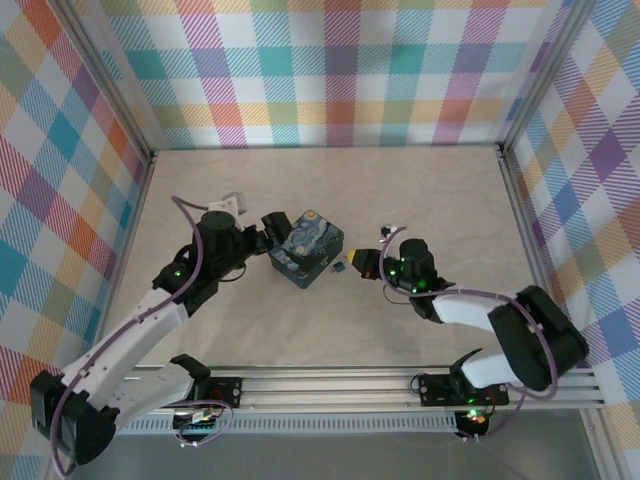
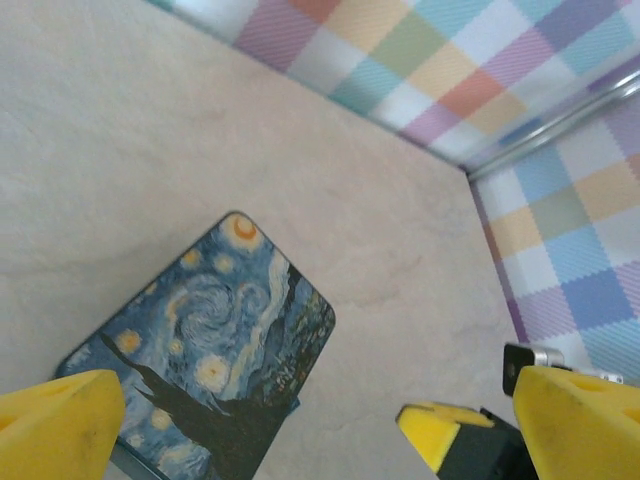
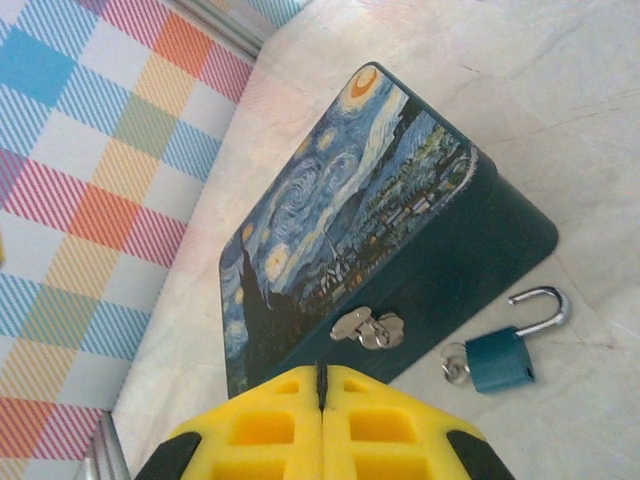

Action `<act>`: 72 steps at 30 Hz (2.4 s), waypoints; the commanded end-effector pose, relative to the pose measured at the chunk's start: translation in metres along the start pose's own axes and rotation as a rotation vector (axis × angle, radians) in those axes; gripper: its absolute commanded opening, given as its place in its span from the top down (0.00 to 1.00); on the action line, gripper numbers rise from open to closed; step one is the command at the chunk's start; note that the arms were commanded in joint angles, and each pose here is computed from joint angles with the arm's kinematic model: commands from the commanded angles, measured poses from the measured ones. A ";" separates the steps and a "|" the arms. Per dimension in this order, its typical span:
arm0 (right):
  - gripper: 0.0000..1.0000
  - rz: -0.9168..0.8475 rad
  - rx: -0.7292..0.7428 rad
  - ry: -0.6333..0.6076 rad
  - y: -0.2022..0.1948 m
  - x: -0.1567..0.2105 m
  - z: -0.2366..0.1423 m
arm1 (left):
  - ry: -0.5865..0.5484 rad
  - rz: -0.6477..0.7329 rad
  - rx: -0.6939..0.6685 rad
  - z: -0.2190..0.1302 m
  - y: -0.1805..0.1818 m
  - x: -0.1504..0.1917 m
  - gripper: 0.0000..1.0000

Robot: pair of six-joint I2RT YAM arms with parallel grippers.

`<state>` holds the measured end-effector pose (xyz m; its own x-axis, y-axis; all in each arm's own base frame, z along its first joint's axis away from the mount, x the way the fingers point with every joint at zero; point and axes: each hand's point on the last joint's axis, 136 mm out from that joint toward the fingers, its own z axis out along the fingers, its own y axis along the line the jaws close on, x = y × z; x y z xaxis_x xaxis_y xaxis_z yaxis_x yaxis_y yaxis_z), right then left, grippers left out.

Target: Unlock the padlock with the key

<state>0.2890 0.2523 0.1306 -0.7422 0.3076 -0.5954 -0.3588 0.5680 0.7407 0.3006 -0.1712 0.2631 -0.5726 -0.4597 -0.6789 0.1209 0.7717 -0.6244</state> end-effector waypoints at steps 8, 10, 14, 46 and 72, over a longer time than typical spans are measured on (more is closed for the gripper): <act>0.91 -0.115 0.231 0.187 -0.020 0.024 -0.039 | -0.108 0.069 -0.152 -0.035 0.035 -0.009 0.00; 0.82 -0.141 0.284 0.201 -0.023 0.025 -0.053 | -0.134 0.069 -0.170 -0.043 0.041 -0.010 0.00; 0.59 -0.160 0.379 0.167 -0.030 0.021 -0.081 | -0.170 0.068 -0.207 -0.056 0.053 -0.011 0.00; 0.00 -0.460 0.881 -0.043 -0.127 -0.071 -0.135 | -0.251 0.445 -0.679 -0.054 0.161 -0.023 0.00; 0.00 -0.570 0.704 -0.371 -0.161 -0.126 -0.119 | -0.127 0.400 -0.652 -0.022 0.192 0.001 0.00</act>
<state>0.3597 0.0265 0.0970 -0.4103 0.0402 -0.9110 -0.0415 0.9972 0.0627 0.2989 -0.0127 0.1443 -0.5114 -0.0851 -0.8551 -0.2246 0.9737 0.0373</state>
